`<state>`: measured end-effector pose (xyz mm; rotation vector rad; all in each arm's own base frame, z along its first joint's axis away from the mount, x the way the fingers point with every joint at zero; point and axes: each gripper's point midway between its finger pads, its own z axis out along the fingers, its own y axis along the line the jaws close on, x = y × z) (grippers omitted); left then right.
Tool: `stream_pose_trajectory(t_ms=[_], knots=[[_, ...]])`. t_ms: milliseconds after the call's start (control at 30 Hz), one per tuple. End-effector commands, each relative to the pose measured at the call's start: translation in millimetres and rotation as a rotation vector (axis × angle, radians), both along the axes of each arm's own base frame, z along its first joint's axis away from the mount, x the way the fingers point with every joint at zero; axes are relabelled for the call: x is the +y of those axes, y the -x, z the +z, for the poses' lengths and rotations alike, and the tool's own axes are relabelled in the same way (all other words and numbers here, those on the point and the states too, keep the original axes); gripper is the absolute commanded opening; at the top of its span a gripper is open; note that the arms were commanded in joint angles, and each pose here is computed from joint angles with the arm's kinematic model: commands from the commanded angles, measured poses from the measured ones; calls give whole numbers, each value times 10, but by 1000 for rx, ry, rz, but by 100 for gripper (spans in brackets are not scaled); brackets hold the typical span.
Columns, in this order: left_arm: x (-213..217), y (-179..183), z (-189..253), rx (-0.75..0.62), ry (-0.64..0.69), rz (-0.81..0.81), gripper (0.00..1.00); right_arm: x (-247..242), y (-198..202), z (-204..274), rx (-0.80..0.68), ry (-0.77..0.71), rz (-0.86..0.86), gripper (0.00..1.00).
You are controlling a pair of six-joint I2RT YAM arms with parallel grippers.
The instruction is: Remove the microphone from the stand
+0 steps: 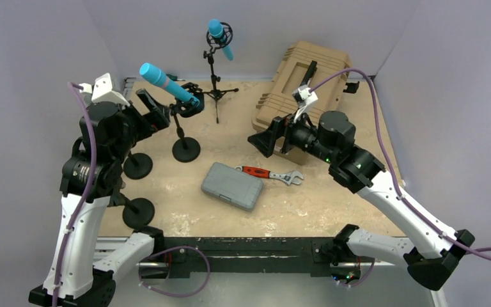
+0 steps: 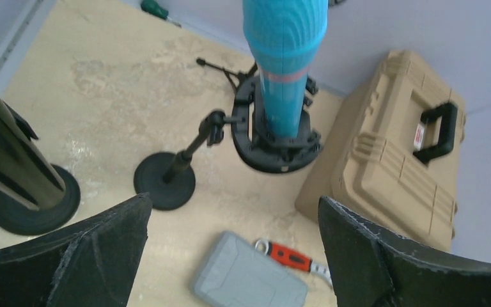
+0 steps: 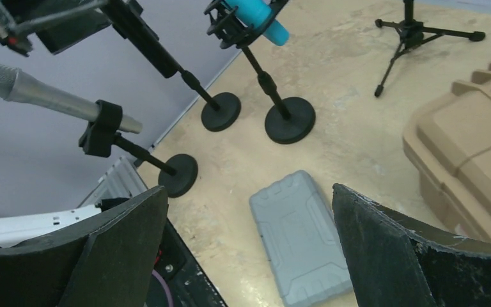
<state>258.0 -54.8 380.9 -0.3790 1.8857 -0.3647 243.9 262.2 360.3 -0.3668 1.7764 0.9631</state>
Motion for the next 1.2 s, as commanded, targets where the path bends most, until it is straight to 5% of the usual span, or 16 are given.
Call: stream_pose_trajectory(t_ms=[0,333,667,900,1100,1167], knots=[[172,-300,484,-221,90,164,100,163,17,365,-66,-98,-17,99],[59,-909,363,-311,230,222,96,341,178,520,-75,-165,25,99],[-52,-1154,127,-337,216,180,76,298,184,480,-69,-155,7,99],[-199,-1235,126,-334,184,95,52,330,163,403,-53,-152,5,99],[-268,-1151,433,-388,127,15,23,407,106,290,-31,-132,6,99],[-206,-1090,569,-411,107,33,20,443,75,258,-22,-123,6,99]])
